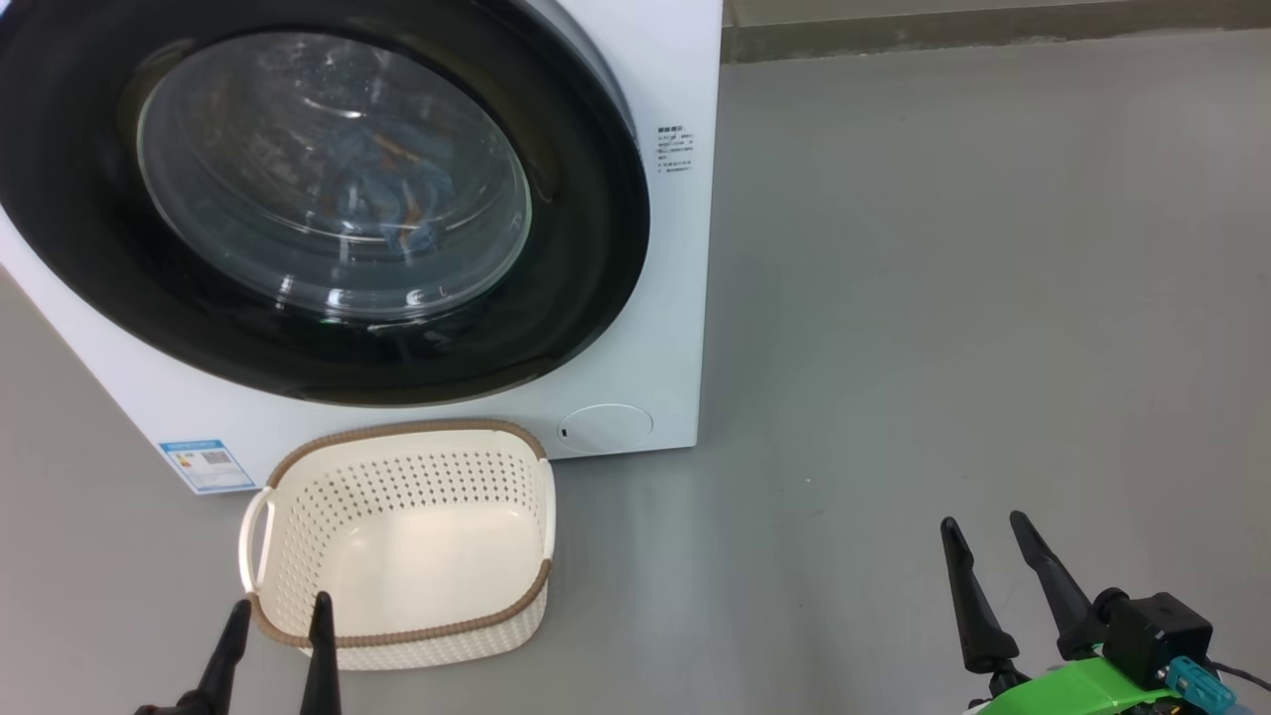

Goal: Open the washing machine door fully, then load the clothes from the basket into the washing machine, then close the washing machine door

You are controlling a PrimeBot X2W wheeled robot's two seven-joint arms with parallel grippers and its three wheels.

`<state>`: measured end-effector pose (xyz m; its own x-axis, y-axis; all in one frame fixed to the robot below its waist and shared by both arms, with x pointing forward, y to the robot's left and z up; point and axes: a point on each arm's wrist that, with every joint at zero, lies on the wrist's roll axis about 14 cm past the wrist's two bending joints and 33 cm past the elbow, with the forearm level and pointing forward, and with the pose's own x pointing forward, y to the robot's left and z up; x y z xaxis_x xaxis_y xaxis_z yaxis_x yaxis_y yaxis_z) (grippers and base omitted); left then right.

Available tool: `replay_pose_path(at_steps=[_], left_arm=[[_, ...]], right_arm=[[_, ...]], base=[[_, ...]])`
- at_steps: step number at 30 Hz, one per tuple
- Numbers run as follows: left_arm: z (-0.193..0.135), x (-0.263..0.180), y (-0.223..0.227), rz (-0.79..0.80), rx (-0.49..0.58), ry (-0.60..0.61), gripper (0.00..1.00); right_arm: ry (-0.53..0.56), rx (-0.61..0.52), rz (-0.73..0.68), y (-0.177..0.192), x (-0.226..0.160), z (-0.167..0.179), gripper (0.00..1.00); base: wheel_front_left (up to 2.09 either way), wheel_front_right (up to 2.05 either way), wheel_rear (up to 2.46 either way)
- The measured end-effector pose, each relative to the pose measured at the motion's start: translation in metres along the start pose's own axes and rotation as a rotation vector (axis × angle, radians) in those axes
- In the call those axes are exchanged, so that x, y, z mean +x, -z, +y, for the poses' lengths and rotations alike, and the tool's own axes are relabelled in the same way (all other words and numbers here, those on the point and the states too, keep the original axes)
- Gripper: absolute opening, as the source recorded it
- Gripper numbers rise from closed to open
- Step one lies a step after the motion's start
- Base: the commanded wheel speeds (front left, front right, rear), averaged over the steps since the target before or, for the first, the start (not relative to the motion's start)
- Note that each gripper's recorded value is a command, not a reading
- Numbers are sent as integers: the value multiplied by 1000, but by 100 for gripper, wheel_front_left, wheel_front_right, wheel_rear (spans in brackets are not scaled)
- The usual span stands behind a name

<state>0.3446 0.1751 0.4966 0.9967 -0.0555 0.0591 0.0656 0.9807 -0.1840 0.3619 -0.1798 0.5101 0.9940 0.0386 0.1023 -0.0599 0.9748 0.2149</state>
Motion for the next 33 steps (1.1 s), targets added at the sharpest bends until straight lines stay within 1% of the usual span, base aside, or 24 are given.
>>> replay_pose_path(at_steps=[33], left_arm=[[6, -5, -4, -14, 0, -22, 100]], right_arm=[[-21, 2, -1, 0, 2, 7, 100]], base=[[0, 0, 0]])
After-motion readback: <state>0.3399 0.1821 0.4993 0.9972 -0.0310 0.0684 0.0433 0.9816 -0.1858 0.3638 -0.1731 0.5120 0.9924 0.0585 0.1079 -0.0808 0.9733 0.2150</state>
